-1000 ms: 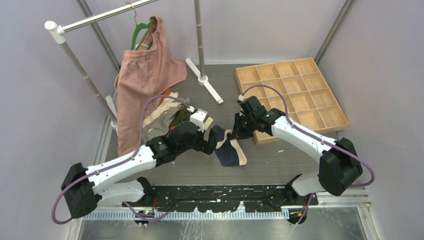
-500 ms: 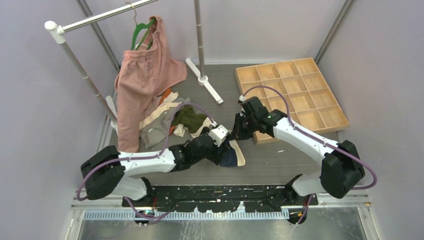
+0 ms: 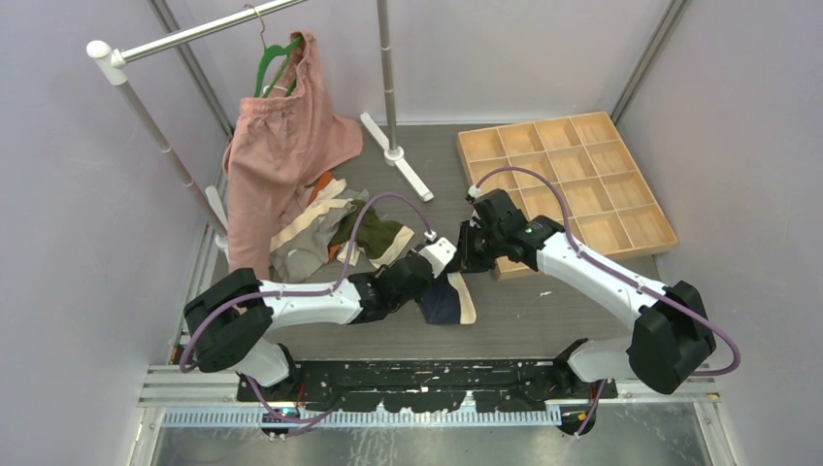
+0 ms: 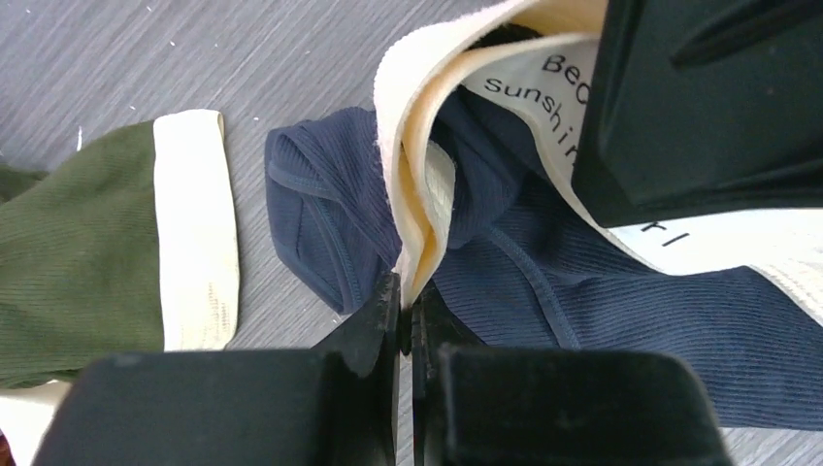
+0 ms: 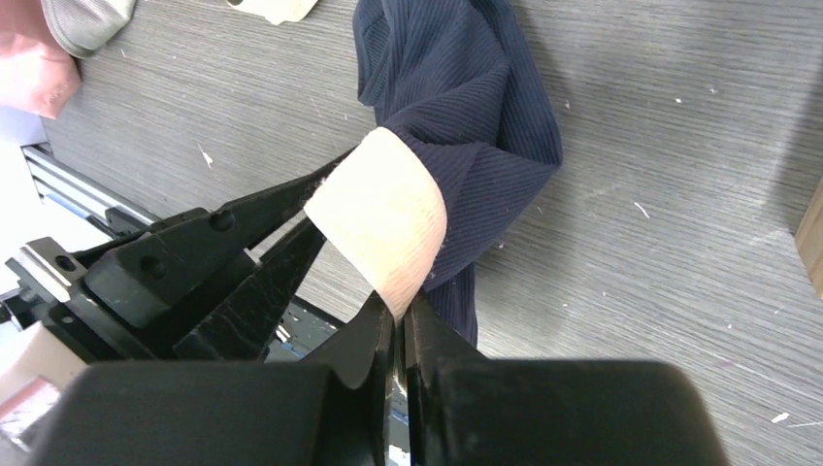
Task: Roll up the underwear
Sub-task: Place the underwear at the center of the board.
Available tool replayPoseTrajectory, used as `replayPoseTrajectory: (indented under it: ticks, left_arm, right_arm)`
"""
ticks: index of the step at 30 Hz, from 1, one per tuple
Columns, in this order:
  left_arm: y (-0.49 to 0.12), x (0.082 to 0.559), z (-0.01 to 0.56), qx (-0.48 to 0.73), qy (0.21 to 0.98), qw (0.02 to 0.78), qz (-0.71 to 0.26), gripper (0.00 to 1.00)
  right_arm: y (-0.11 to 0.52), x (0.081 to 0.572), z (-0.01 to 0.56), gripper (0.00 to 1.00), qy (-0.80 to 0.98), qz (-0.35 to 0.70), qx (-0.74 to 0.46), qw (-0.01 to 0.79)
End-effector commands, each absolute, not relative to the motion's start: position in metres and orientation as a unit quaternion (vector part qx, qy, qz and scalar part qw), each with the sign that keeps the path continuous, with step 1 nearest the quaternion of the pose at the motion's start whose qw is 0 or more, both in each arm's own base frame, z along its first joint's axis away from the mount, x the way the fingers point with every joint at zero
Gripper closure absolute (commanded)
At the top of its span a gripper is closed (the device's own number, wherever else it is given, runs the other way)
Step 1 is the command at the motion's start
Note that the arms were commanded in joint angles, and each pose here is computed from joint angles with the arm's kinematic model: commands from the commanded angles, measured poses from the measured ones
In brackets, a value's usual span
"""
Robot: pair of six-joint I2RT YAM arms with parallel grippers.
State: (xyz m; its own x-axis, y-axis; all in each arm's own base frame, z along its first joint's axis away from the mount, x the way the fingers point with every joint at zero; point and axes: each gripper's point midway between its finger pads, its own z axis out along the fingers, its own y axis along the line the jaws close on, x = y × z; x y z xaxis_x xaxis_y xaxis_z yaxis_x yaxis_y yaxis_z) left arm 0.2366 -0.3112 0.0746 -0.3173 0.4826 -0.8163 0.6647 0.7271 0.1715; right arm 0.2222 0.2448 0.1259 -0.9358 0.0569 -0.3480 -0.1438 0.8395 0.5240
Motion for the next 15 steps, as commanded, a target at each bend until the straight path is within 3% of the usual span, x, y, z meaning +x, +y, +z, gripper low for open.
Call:
replayPoseTrajectory:
  ticks: [1,8,15]
  left_arm:
    - [-0.312,0.246,0.102,0.331,0.803,0.487,-0.091,0.99]
    - [-0.281,0.238,0.146,0.293,0.817,0.490,-0.081,1.00]
    - [-0.247,0.238,0.178,0.249,0.840,0.479,-0.061,0.99]
  right_arm:
    - [0.238,0.220,0.129,0.93,0.942,0.276,-0.020,0.191]
    - [0.224,0.224,0.126,0.82,0.939,0.254,-0.029,0.229]
    - [0.221,0.220,0.133,0.45,0.920,0.277,-0.051,0.272]
